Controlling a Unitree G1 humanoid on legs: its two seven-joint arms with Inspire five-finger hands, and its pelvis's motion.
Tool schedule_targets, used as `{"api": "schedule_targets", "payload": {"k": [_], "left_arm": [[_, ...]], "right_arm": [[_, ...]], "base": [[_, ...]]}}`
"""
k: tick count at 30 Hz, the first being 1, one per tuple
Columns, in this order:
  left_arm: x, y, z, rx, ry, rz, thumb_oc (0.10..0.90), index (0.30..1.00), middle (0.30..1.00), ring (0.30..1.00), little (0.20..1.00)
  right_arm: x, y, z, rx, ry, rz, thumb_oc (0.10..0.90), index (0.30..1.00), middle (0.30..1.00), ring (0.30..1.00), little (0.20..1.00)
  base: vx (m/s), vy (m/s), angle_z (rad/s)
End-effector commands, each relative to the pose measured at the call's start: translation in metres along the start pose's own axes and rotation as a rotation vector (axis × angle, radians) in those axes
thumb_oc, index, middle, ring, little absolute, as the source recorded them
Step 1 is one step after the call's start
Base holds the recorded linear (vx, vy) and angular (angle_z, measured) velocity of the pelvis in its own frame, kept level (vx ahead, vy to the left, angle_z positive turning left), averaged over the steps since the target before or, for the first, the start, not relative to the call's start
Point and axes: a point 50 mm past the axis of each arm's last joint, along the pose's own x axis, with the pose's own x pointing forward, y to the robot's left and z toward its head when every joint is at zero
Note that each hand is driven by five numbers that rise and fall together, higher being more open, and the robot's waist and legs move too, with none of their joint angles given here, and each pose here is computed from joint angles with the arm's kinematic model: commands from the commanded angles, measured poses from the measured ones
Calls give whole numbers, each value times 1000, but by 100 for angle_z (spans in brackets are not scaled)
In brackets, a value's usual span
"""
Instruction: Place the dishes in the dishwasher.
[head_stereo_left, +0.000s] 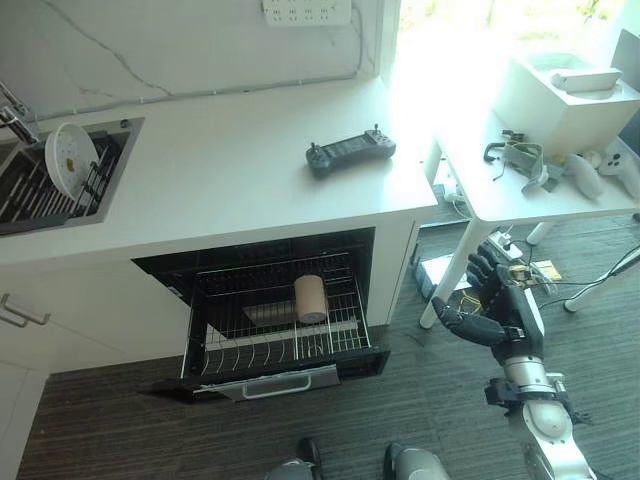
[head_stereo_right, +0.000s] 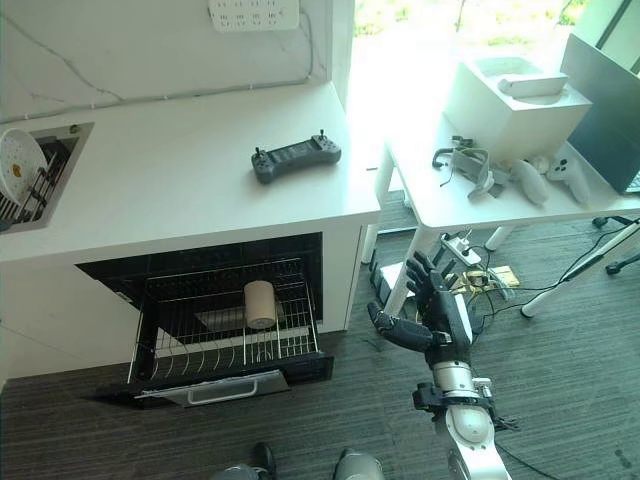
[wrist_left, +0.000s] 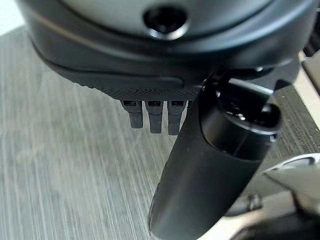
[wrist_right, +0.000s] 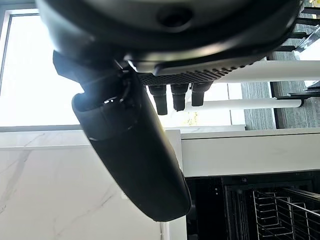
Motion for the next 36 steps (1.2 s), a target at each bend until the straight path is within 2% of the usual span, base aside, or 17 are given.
{"api": "schedule_targets", "payload": {"k": [1,3,4,10,12,14,22,25,36], "left_arm": [[0,13,28,-4,-81,71,800,900,900,900,900],[0,10,28,-47,-82,53,800,900,900,900,900],[0,4,26,-125,-81,36,800,900,900,900,900],[0,6,40,-288,-85,-21,800,900,900,900,900],[-1,5,42,-313,-94,-11,800,900,900,900,900],[0,6,27,-380,-39,-3,800,900,900,900,900],[2,17,14,-337,-4,12,800,900,900,900,900],[1,9,4,-378,1,5,800,900,900,900,900],[0,-4,-6,-344,-3,-11,800,900,900,900,900]], "right_arm": [[31,7,64,63,-346,48,800,900,900,900,900],[33,6,69,30,-368,89,800,900,900,900,900],[40,8,72,4,-374,109,800,900,900,900,900],[48,-3,91,-63,-498,25,800,900,900,900,900],[38,-7,92,1,-532,-70,800,900,900,900,900],[37,-3,90,43,-552,-80,800,900,900,900,900],[37,-15,92,41,-566,-148,800,900,900,900,900],[41,-7,93,42,-566,-100,800,900,900,900,900],[43,-13,95,31,-552,-114,800,900,900,900,900]], "base": [[93,117,-3],[-6,217,-24],[-95,333,-31],[-125,528,-35],[-78,889,73],[-18,562,-4],[-44,-12,37],[-4,-217,37],[-10,-172,10]]}}
